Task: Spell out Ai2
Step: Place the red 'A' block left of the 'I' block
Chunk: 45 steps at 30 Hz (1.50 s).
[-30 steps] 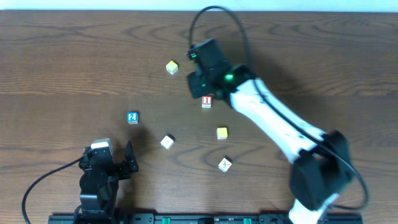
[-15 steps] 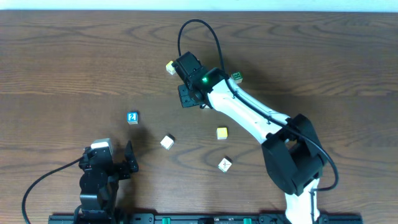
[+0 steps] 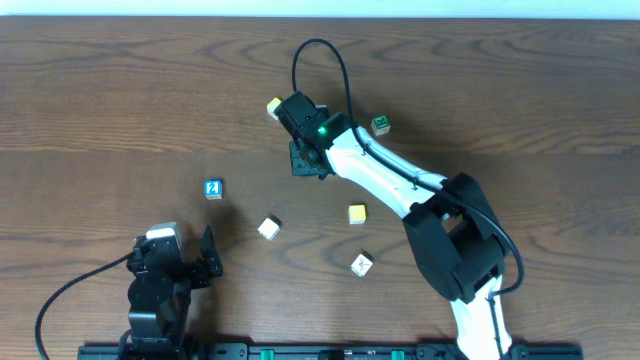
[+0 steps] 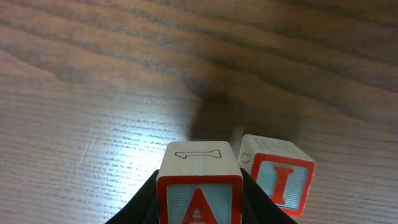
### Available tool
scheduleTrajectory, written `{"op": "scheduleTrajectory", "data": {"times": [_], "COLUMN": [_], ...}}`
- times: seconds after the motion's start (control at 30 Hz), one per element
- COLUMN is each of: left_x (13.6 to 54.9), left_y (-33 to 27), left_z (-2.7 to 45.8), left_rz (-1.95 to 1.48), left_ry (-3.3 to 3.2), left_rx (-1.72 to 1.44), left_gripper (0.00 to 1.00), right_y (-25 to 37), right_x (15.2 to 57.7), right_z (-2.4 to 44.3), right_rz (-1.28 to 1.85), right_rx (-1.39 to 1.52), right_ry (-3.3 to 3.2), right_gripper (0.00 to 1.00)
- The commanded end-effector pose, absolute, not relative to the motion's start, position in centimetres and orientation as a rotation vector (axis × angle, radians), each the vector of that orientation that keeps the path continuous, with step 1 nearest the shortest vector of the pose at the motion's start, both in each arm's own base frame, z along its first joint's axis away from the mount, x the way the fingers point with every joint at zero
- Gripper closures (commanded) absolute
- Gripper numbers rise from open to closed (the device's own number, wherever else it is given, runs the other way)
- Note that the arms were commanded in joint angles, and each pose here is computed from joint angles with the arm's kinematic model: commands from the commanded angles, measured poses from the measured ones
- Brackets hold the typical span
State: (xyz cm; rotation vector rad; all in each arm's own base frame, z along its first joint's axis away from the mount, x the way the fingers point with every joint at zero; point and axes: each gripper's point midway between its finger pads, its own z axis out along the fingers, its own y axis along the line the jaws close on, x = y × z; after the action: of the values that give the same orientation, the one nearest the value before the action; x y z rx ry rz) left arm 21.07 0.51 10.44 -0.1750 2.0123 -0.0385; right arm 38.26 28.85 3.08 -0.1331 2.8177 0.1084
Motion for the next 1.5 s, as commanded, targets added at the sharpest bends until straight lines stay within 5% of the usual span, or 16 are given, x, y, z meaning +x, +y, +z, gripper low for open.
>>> {"op": "scheduleTrajectory", "data": {"times": [0.0,0.9,1.17,1.47], "left_x": [21.1,21.1,21.1,21.1], "left_y": [0.6,0.6,0.6,0.6], "left_z": [9.8,9.8,9.8,9.8], "left_rz": [-0.025,-0.025,-0.025,-0.025], "left_ry": [2.023,2.022,2.023,2.022], "left_rx": [-0.167,-0.167,-0.167,-0.167], "left_gripper": [0.05,0.05,0.04,0.05], "right_y": [29.9,29.9,29.8,29.8], "right_x": [38.4,38.4,38.5,38.9], "right_z": [3.9,1.9,1.9,2.0], "right_rz": [0.111,0.058,0.047,0.046], "right_rx": [-0.102,-0.049,-0.041,-0.033], "right_ry": [2.779,2.784,2.778,2.76], "right_gripper": [0.76,0.74,0.59,0.58]}}
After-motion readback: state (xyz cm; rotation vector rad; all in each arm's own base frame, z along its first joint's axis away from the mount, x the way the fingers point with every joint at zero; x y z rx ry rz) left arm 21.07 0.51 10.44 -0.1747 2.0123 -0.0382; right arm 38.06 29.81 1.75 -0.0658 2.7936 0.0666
